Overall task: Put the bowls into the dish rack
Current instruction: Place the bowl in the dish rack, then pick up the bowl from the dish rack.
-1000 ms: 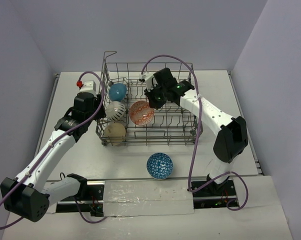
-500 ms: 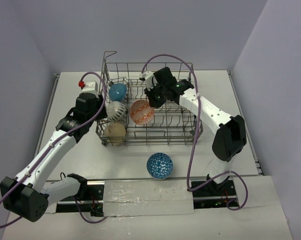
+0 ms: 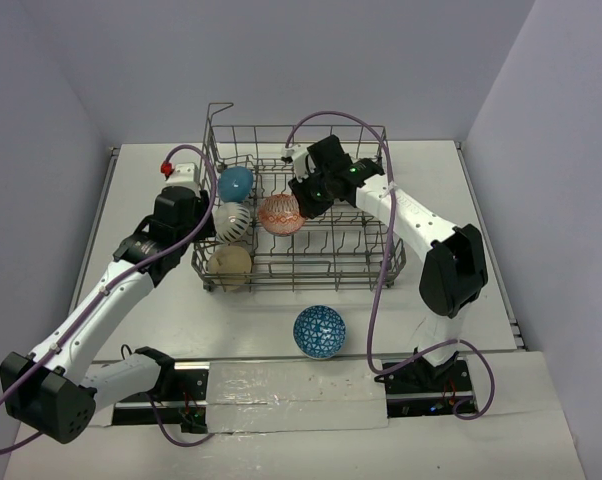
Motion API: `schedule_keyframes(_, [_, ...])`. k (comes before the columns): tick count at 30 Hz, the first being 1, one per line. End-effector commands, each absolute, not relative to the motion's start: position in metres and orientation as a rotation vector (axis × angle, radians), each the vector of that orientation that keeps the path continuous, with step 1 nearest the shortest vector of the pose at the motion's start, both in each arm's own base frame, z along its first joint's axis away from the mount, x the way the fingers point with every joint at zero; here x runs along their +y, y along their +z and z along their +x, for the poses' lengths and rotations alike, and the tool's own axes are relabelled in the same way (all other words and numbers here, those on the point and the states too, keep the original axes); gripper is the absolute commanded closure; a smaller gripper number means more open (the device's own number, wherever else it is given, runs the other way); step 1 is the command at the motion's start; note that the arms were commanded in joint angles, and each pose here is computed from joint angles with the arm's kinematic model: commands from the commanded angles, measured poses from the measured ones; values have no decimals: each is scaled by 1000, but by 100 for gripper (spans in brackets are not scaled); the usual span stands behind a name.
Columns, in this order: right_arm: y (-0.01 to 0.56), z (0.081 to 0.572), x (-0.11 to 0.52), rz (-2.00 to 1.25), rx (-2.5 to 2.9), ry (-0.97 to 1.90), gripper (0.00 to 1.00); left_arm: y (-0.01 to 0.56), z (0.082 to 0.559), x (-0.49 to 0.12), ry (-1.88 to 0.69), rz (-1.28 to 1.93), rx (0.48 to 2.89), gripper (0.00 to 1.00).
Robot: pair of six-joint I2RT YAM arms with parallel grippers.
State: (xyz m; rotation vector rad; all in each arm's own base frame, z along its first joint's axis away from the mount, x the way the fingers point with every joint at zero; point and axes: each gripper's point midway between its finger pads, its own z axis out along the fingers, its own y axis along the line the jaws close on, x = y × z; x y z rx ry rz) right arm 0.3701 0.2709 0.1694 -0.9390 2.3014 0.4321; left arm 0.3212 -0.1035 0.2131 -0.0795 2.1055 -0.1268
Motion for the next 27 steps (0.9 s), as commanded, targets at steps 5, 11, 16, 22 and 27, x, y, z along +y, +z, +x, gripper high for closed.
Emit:
schedule_keyframes(5, [190,382,268,-891,2257,427,64,208,317,-106,-106,-47,2139,53])
schedule_keyframes(11, [217,382,259,-836,2194,474,53,210,317,-105,-89,-50,2132,53])
schedule_keyframes(16, [238,383,252,-802,2140,511,50,213,317,-101,-37,-60,2124,53])
schedule_keyframes(22, [257,379,251,-781,2086,562,48,221,316,-103,-9,-60,2113,53])
schedule_keyframes(27, [272,378,246,-739,2053,549,48,251,316,-103,67,-73,2055,53])
